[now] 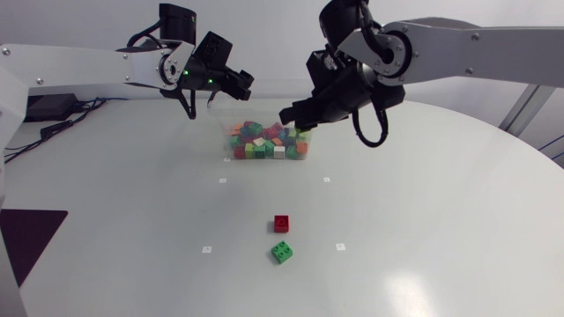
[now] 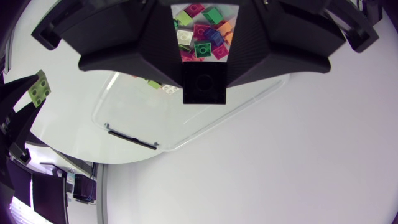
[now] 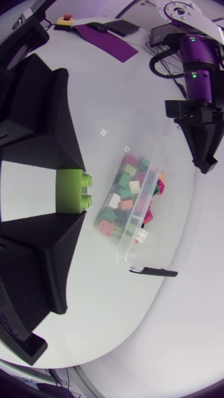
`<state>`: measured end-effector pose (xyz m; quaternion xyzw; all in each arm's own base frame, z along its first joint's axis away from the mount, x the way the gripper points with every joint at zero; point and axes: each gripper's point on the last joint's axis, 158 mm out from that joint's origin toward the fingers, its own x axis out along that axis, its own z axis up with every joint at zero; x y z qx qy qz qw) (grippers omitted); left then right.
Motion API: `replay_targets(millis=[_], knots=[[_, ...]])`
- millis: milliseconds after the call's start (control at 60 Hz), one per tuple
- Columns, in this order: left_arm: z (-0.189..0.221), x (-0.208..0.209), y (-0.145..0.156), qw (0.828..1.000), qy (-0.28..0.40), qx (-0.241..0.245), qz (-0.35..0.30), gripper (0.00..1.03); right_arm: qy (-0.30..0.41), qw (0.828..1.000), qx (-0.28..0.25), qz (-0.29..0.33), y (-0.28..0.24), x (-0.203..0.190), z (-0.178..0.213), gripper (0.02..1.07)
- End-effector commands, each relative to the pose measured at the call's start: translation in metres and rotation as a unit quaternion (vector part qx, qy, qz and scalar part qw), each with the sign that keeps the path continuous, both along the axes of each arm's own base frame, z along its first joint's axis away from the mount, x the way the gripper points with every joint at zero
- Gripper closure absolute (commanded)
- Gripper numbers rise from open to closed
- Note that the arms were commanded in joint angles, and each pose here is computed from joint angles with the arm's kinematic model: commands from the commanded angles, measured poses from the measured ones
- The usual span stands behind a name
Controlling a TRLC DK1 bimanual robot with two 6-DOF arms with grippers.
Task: Place the duplo bricks in the container
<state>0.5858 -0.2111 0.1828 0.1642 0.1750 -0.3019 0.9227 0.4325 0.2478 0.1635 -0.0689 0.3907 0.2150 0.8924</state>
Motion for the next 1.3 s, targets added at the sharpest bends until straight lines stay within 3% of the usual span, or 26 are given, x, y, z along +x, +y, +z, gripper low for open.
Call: replay_targets(millis=[0, 67, 383, 583, 750, 1033, 1100, 1183, 1283], knots=[[0.008, 0.012, 0.004, 1.000, -0.007, -0.016, 0.014, 0.19, -0.007, 1.000, 0.016, -0.016, 0.006, 0.017, 0.006, 0.78], [0.008, 0.011, 0.006, 1.000, -0.007, -0.016, 0.015, 0.04, -0.011, 1.000, 0.019, -0.017, 0.011, 0.025, 0.009, 0.78], [0.050, -0.029, 0.023, 0.999, -0.045, -0.023, 0.020, 0.04, -0.026, 0.998, 0.030, -0.042, 0.012, 0.068, 0.015, 0.78], [0.063, -0.070, 0.043, 0.998, -0.066, 0.000, 0.017, 0.04, -0.032, 0.998, 0.037, -0.050, 0.016, 0.089, 0.014, 0.78], [0.050, -0.104, 0.048, 0.997, -0.064, 0.040, -0.007, 0.05, -0.032, 0.997, 0.035, -0.058, 0.016, 0.106, 0.004, 0.78], [0.003, -0.169, 0.027, 0.990, -0.026, 0.100, -0.100, 0.06, -0.037, 0.996, 0.026, -0.074, 0.012, 0.131, -0.002, 0.78], [-0.010, -0.182, 0.021, 0.986, -0.011, 0.114, -0.121, 0.06, -0.032, 0.997, 0.019, -0.071, 0.013, 0.131, -0.005, 0.61], [-0.031, -0.199, 0.012, 0.980, 0.006, 0.132, -0.152, 0.06, -0.034, 0.997, 0.007, -0.069, 0.015, 0.129, -0.005, 0.30], [-0.050, -0.215, 0.003, 0.972, 0.025, 0.146, -0.181, 0.06, -0.036, 0.997, 0.001, -0.066, 0.016, 0.125, -0.001, 0.16]])
